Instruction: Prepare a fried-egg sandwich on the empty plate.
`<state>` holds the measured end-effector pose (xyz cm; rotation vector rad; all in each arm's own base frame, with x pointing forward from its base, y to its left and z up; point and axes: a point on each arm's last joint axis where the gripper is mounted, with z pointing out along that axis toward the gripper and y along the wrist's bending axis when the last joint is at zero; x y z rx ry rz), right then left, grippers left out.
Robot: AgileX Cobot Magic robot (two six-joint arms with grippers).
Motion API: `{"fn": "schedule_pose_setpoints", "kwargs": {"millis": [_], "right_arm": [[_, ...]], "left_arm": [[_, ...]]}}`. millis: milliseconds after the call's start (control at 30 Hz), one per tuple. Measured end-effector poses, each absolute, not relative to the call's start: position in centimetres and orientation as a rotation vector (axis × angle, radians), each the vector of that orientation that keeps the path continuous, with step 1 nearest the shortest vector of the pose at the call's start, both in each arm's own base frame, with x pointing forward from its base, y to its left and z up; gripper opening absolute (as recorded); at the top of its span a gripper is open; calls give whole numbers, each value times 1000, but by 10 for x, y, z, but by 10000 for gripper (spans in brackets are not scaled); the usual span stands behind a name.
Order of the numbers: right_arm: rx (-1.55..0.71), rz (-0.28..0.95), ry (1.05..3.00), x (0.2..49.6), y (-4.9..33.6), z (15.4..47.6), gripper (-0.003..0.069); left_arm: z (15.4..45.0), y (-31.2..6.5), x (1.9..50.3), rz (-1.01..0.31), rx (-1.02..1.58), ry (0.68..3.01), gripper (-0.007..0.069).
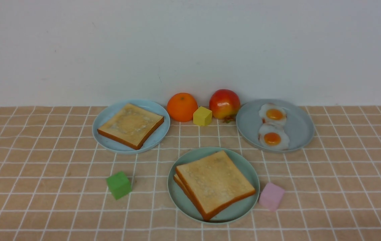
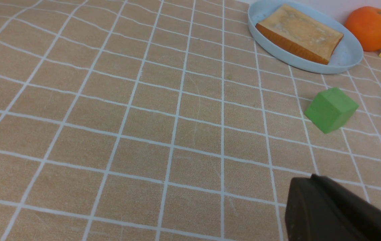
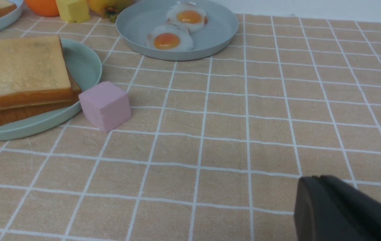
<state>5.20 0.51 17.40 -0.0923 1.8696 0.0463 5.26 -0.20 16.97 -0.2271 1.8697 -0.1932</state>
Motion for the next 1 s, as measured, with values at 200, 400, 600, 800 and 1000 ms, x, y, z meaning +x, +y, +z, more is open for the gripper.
{"fn": "schedule_pose_setpoints", "kwargs": {"millis": [200, 400, 600, 800, 1000], "right_arm": [[-92, 46, 1870, 52, 5, 174, 26], [-92, 46, 1870, 52, 5, 174, 32], [-92, 46, 1870, 52, 5, 174, 41], [-92, 46, 1870, 52, 5, 174, 43], [-92, 46, 1870, 52, 5, 174, 53]], "left_arm": [[170, -2, 53, -193, -227, 1870, -13], [170, -2, 53, -193, -227, 1870, -13], [170, -2, 53, -193, -227, 1870, -13], [170, -2, 53, -193, -227, 1870, -13], [170, -2, 53, -193, -227, 1870, -11]]}}
